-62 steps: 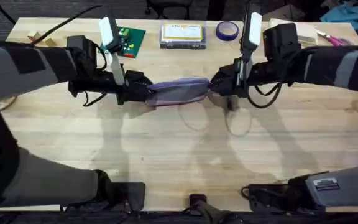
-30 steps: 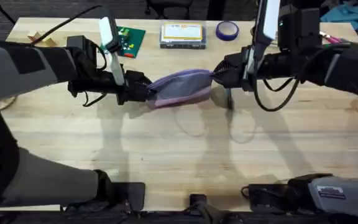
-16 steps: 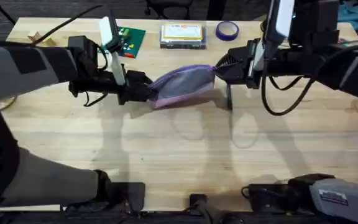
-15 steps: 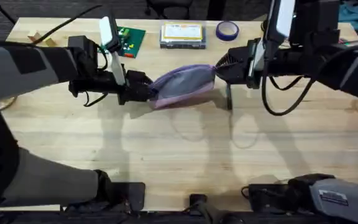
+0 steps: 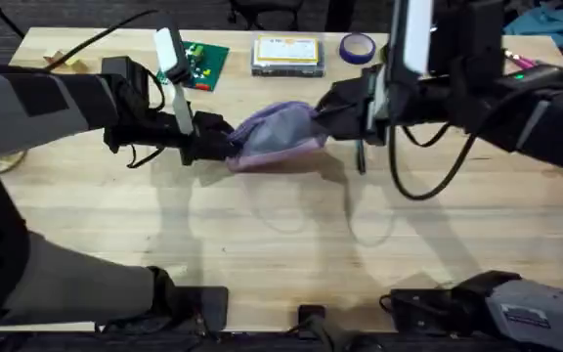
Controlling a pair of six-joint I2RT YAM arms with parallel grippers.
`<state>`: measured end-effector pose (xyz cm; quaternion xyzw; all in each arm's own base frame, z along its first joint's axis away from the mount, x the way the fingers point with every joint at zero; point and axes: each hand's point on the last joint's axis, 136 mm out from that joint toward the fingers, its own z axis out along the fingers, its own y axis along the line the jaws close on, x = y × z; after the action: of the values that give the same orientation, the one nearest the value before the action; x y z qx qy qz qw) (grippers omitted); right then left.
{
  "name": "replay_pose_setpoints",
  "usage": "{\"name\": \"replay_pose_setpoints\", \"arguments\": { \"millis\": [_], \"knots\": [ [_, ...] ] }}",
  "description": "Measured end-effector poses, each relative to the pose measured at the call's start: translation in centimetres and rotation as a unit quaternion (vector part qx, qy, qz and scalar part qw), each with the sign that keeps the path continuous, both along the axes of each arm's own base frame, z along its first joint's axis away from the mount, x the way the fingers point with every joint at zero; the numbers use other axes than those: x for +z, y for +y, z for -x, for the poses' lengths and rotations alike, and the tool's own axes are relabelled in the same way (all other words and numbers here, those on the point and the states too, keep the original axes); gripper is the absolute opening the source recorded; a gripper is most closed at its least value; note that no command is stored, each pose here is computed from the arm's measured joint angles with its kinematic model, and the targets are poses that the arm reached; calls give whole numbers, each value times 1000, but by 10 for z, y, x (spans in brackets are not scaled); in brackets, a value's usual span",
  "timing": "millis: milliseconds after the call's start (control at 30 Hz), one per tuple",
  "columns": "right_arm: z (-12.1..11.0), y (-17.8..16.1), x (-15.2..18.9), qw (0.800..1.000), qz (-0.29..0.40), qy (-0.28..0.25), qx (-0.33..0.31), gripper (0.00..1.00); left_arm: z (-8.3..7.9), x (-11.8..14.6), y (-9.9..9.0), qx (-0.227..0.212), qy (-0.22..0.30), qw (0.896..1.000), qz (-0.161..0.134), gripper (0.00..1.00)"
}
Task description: Unzip the bag, pick up the pens from the table one at a time and place them inside, then zip the bag closed.
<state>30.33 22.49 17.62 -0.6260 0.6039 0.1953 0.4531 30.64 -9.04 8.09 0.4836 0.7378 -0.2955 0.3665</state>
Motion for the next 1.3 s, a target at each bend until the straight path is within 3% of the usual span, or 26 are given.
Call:
{"name": "replay_pose_setpoints", "arguments": {
  "millis": [367, 567, 700, 967, 1133, 1167, 1300],
  "knots": [
    [28, 66, 17, 995, -31, -40, 88, 33, -1, -4, 9, 14, 5, 1000, -12, 42],
    [62, 97, 18, 987, -48, -25, 150, 32, -2, -5, 12, 16, 4, 1000, -17, 42],
    [67, 100, 17, 986, -51, -21, 160, 32, -2, -5, 12, 15, 3, 1000, -18, 42],
    [55, 86, 35, 988, -63, -42, 137, 54, -3, -5, 11, 13, -1, 1000, -18, 42],
    [38, 61, 79, 985, -89, -107, 99, 747, 1, 0, 1, 1, 3, 1000, 0, 42],
    [36, 54, 88, 984, -92, -121, 91, 842, 4, 2, -5, -8, 7, 1000, 9, 42],
    [27, 30, 116, 980, -102, -162, 58, 913, 5, 3, -11, -18, 2, 1000, 11, 42]
  ]
}}
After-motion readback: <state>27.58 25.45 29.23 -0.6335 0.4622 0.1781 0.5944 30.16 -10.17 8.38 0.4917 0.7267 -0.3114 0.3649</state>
